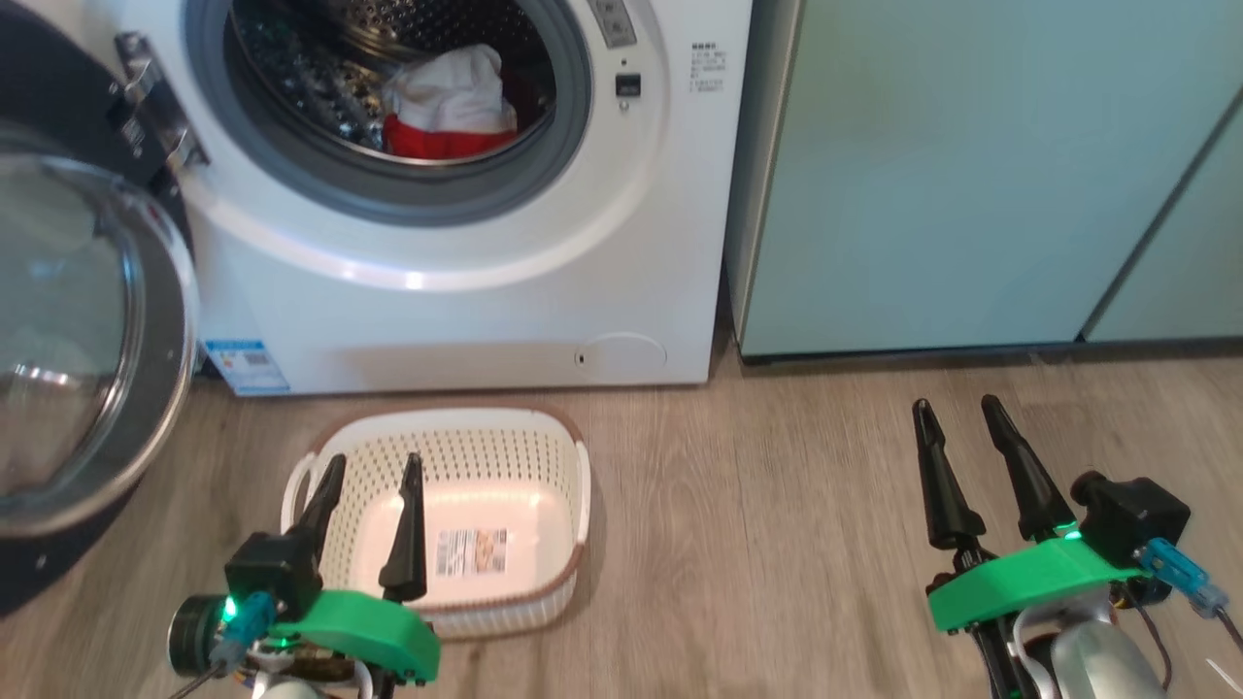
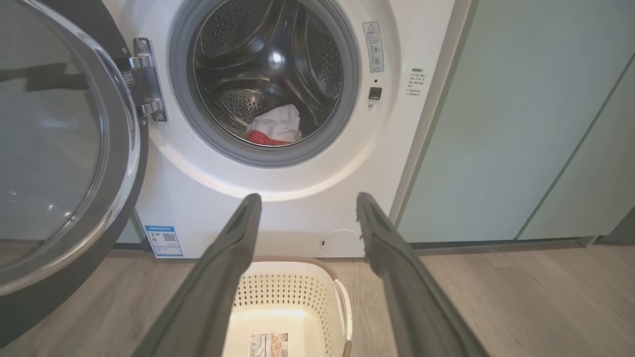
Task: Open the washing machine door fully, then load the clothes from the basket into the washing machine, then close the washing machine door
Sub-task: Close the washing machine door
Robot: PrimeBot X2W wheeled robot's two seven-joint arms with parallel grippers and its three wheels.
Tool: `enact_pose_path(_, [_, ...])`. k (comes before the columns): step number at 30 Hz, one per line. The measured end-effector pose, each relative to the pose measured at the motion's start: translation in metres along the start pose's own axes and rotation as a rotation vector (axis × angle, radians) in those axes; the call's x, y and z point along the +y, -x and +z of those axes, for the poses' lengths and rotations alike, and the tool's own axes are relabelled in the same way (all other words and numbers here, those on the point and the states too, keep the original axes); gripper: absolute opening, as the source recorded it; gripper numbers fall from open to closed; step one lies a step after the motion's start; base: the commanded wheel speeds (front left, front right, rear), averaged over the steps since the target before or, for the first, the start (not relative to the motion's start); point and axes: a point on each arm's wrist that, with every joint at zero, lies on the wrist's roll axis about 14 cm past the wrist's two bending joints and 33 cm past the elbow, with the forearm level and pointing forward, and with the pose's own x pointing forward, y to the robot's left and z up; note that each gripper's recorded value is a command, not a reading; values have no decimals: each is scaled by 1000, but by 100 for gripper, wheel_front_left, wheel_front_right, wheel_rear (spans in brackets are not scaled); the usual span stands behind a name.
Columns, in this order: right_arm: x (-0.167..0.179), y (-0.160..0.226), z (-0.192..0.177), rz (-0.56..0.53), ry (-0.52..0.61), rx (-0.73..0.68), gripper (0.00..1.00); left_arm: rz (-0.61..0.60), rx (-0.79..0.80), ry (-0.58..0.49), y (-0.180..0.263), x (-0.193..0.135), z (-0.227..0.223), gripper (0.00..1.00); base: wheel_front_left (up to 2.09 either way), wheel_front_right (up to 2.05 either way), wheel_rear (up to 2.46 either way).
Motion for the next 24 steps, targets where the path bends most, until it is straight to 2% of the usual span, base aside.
enact_pose_path(6, [0,0,0,1,0,1,100,26,27,-29,3,5,-9,100,-182,181,1])
enact_pose_path(11, [1,0,0,3,0,-1,100,24,25,-30,4,4,-8,100,-107,107,0])
enact_pose_path(24, [4,1,1,12,0,-3,100,27,16,-30,4,4,-5,100,-9,9,0])
